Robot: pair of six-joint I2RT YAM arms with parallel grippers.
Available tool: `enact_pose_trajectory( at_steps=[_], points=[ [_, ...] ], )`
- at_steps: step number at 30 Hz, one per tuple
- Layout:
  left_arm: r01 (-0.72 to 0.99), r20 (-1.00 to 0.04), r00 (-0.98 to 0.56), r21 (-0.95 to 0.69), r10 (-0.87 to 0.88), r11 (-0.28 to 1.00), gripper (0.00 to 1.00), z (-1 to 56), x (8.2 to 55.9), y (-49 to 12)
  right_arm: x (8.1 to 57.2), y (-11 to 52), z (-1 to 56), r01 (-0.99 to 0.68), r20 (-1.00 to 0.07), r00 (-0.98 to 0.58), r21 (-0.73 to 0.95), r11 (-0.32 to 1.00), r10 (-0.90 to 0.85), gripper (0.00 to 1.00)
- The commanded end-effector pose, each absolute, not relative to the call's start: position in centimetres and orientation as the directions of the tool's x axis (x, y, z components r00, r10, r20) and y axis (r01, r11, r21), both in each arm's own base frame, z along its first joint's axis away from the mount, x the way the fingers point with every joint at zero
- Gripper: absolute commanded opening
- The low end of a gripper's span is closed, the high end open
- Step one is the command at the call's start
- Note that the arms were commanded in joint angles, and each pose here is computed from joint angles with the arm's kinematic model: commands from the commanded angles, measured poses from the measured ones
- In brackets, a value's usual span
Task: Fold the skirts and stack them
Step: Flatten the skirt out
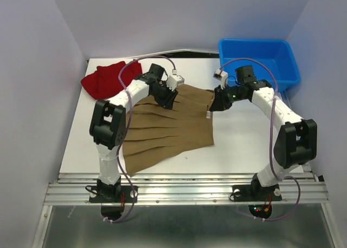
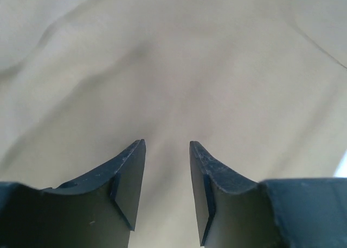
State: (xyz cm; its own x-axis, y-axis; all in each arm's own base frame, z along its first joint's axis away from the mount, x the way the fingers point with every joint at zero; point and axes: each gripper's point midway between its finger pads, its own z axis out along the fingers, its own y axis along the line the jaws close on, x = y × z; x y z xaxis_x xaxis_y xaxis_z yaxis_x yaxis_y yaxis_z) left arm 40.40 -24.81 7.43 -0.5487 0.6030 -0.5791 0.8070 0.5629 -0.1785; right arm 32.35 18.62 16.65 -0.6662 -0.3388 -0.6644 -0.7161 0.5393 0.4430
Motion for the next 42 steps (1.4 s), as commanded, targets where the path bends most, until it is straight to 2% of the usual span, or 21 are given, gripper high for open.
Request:
enact_pose_trajectory(
  at_steps=[1, 10, 15, 17, 21, 23, 25, 28, 30, 31, 34, 35, 36, 37, 38, 40, 42],
  points=[
    [0.843, -0.645, -0.481, -0.152, 0.594, 0.517, 0.5, 11.7, 37.0, -25.2, 34.9, 19.7, 14.2, -0.707, -0.65, -0.674, 0.428, 0.563, -0.351, 0.24],
    [0.773, -0.572, -0.588, -0.191, 0.572, 0.605, 0.49, 9.3, 32.8, -22.4, 34.3, 20.9, 4.6, -0.692, -0.515, -0.709, 0.376, 0.616, -0.482, 0.23],
    [0.734, -0.496, -0.649, -0.206, 0.578, 0.647, 0.49, 7.8, 31.9, -21.3, 30.3, 19.1, -0.2, -0.66, -0.351, -0.751, 0.362, 0.659, -0.56, 0.2],
    [0.724, -0.463, -0.664, -0.204, 0.587, 0.659, 0.49, 6.7, 31.8, -20.8, 27.9, 18.1, -1.0, -0.644, -0.278, -0.764, 0.383, 0.662, -0.583, 0.17],
    [0.72, -0.395, -0.68, -0.204, 0.617, 0.663, 0.48, 3.7, 32.2, -20.6, 24.0, 17.5, 0.2, -0.621, -0.215, -0.772, 0.459, 0.636, -0.598, 0.14],
    [0.728, -0.404, -0.671, -0.201, 0.622, 0.655, 0.47, 3.3, 33.7, -21.3, 22.3, 18.2, 1.9, -0.615, -0.221, -0.767, 0.52, 0.592, -0.603, 0.13],
    [0.718, -0.363, -0.688, -0.221, 0.628, 0.66, 0.45, 1.2, 34.5, -21.8, 21.1, 19.4, 3.4, -0.613, -0.242, -0.758, 0.582, 0.534, -0.605, 0.12],
    [0.732, -0.388, -0.67, -0.202, 0.634, 0.651, 0.45, 1.3, 37.4, -23.4, 20.2, 20.9, 6.7, -0.585, -0.283, -0.774, 0.662, 0.468, -0.567, 0.14],
    [0.762, -0.441, -0.626, -0.171, 0.644, 0.624, 0.45, 3.0, 38.9, -24.6, 20.8, 21.4, 8.3, -0.574, -0.303, -0.793, 0.662, 0.482, -0.528, 0.15],
    [0.775, -0.465, -0.608, -0.172, 0.644, 0.608, 0.45, 3.9, 39.1, -25.1, 21.7, 21.2, 8.8, -0.568, -0.319, -0.806, 0.654, 0.5, -0.499, 0.19],
    [0.821, -0.556, -0.533, -0.156, 0.638, 0.549, 0.46, 7.5, 38.2, -25.9, 26.8, 18.8, 12.3, -0.524, -0.407, -0.851, 0.619, 0.585, -0.332, 0.22],
    [0.828, -0.561, -0.521, -0.151, 0.643, 0.54, 0.46, 8.0, 37.4, -25.7, 27.0, 18.8, 12.7, -0.521, -0.416, -0.852, 0.609, 0.598, -0.318, 0.23],
    [0.845, -0.625, -0.464, -0.102, 0.628, 0.524, 0.46, 11.1, 37.3, -25.9, 29.2, 17.1, 14.3, -0.517, -0.473, -0.842, 0.572, 0.636, -0.259, 0.24],
    [0.867, -0.621, -0.433, -0.091, 0.653, 0.489, 0.46, 10.8, 35.5, -25.9, 30.7, 15.9, 14.7, -0.512, -0.507, -0.83, 0.523, 0.681, -0.234, 0.27],
    [0.88, -0.674, -0.371, -0.035, 0.639, 0.474, 0.46, 13.5, 35.0, -26.0, 32.3, 14.9, 15.5, -0.489, -0.533, -0.822, 0.481, 0.728, -0.2, 0.31],
    [0.898, -0.696, -0.306, 0.015, 0.649, 0.439, 0.47, 14.6, 33.3, -26.4, 34.4, 12.8, 15.5, -0.449, -0.565, -0.803, 0.366, 0.815, -0.188, 0.4],
    [0.919, -0.705, -0.21, 0.093, 0.678, 0.382, 0.49, 15.1, 30.5, -27.5, 36.3, 10.3, 14.7, -0.375, -0.573, -0.801, 0.253, 0.892, -0.174, 0.41]
  ],
)
